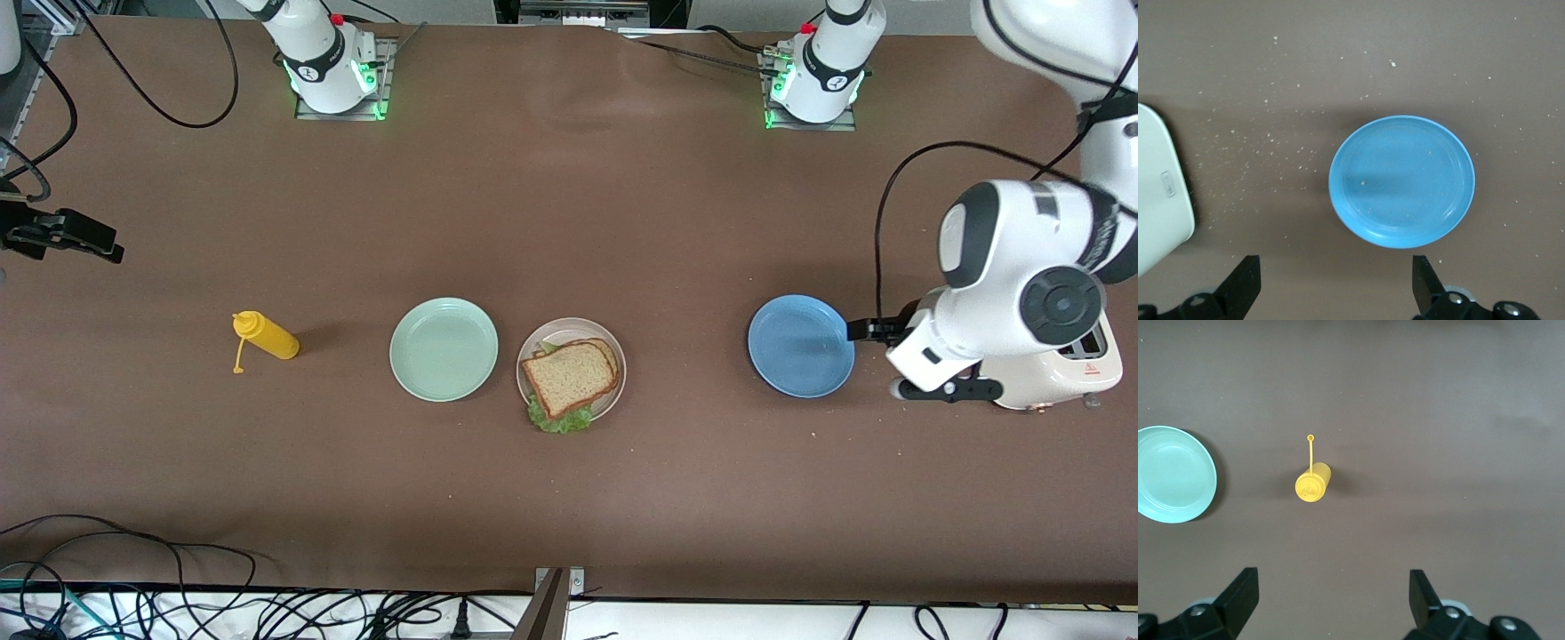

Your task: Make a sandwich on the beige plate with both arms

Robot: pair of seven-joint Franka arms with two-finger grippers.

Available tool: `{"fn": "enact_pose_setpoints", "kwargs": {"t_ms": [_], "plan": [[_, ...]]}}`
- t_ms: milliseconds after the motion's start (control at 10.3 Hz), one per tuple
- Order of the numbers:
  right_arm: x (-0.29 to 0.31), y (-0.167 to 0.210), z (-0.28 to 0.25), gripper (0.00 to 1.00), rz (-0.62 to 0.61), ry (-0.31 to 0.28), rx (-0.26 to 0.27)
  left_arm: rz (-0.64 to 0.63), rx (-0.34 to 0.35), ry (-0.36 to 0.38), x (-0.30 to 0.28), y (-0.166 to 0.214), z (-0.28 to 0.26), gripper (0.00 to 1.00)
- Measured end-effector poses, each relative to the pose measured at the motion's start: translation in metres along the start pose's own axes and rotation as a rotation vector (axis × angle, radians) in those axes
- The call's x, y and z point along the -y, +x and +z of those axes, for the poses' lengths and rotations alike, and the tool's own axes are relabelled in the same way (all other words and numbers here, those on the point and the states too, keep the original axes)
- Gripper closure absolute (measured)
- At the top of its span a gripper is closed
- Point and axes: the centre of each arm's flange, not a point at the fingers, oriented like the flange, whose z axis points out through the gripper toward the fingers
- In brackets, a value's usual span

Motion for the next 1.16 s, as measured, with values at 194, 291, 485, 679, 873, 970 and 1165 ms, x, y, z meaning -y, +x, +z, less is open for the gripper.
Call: {"fn": "enact_pose_setpoints", "kwargs": {"t_ms": [194,291,485,679,873,970,1165], "plan": [[-0.001,0.0,0.0,0.0,0.002,0.0,-0.002,-0.011,0.018,-0.021,0.016,-0.028,-0.039,0.0],[-0.002,0.0,-0.001,0.0,0.003,0.0,-0.003,-0.025,0.012,-0.034,0.029,-0.044,-0.062,0.0],[-0.002,0.0,-0.001,0.0,0.003,0.0,-0.003,-0.043,-0.015,-0.064,0.054,-0.069,-0.095,0.0],[-0.002,0.0,0.0,0.0,0.003,-0.001,-0.003,-0.048,-0.044,-0.067,0.06,-0.08,-0.113,0.0],[-0.001,0.001,-0.002,0.0,0.002,-0.001,-0.006,-0.037,-0.096,-0.07,0.056,-0.094,-0.139,0.0],[-0.001,0.001,-0.002,0.0,0.002,-0.001,-0.008,-0.03,-0.133,-0.072,0.053,-0.103,-0.157,0.0],[-0.001,0.001,-0.002,0.0,0.002,-0.001,-0.009,-0.007,-0.155,-0.071,0.042,-0.112,-0.17,0.0]]}}
